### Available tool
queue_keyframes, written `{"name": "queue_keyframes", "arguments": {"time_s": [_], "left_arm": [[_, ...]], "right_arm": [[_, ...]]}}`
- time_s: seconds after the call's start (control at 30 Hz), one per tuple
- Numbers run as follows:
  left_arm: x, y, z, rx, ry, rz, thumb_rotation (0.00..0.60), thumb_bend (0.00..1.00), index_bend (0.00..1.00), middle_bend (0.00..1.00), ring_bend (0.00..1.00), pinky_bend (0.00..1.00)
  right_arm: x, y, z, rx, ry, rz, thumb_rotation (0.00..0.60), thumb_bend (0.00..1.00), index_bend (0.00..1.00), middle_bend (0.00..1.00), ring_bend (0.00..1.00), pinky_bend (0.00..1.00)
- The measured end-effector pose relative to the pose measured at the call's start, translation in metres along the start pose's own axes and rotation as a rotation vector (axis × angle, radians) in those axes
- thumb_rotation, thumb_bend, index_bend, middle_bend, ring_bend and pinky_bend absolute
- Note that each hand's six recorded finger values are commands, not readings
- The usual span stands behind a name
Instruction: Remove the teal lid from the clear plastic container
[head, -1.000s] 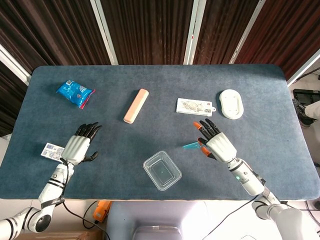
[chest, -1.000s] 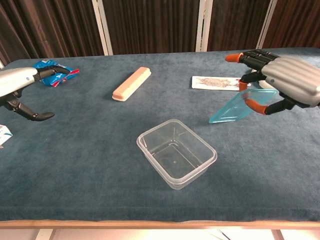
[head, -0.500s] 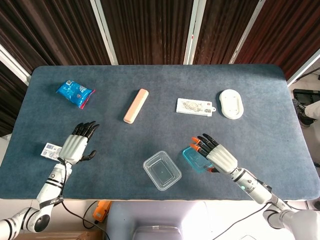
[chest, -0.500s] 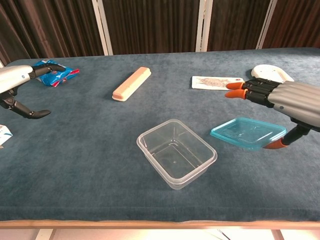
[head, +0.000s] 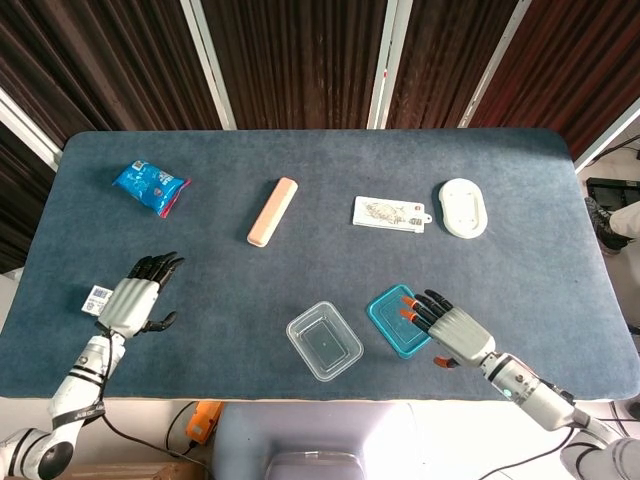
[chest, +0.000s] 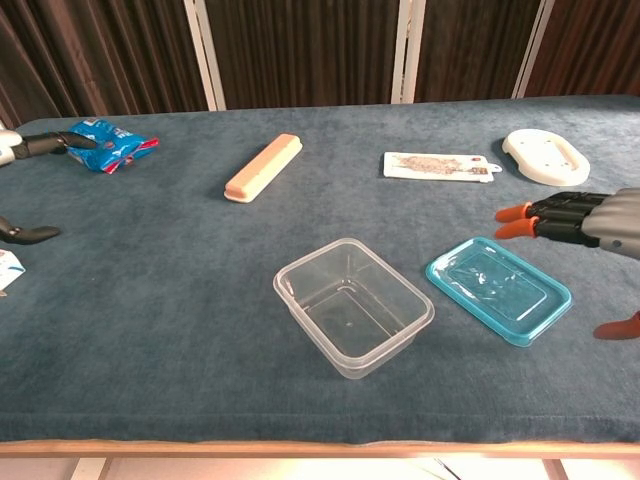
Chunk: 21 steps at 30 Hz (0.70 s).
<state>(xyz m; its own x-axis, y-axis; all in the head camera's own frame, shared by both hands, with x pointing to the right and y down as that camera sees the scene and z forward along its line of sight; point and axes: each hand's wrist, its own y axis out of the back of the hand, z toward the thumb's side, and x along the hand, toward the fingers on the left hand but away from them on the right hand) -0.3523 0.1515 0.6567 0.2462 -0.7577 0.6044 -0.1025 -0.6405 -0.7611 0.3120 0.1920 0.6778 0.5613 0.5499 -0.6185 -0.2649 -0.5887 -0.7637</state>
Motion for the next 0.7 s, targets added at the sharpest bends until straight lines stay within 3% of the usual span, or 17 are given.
{"name": "queue_keyframes", "arguments": {"time_s": [0.1,0.3,0.43,0.53,0.7], "left_arm": [[-0.014,0.009,-0.007,0.054,0.013,0.051,0.600,0.31,0.00,0.00,0.00,0.00],[-0.071,0.022,-0.030,0.097,0.071,0.163,0.600,0.32,0.00,0.00,0.00,0.00],[-0.110,0.016,-0.050,0.061,0.107,0.240,0.600,0.32,0.00,0.00,0.00,0.00],[-0.130,0.007,-0.061,0.091,0.110,0.246,0.600,0.32,0.00,0.00,0.00,0.00],[-0.141,0.008,-0.061,0.048,0.092,0.271,0.600,0.32,0.00,0.00,0.00,0.00]], "right_arm": [[0.019,0.018,-0.007,-0.019,-0.075,-0.036,0.600,0.05,0.00,0.00,0.00,0.00],[0.076,0.050,-0.025,0.020,-0.334,-0.195,0.600,0.05,0.00,0.00,0.00,0.00],[0.139,0.046,-0.037,-0.010,-0.571,-0.255,0.600,0.05,0.00,0.00,0.00,0.00],[0.171,0.035,-0.044,-0.053,-0.693,-0.240,0.600,0.06,0.00,0.00,0.00,0.00],[0.171,0.038,-0.044,-0.056,-0.688,-0.254,0.600,0.05,0.00,0.00,0.00,0.00]]}}
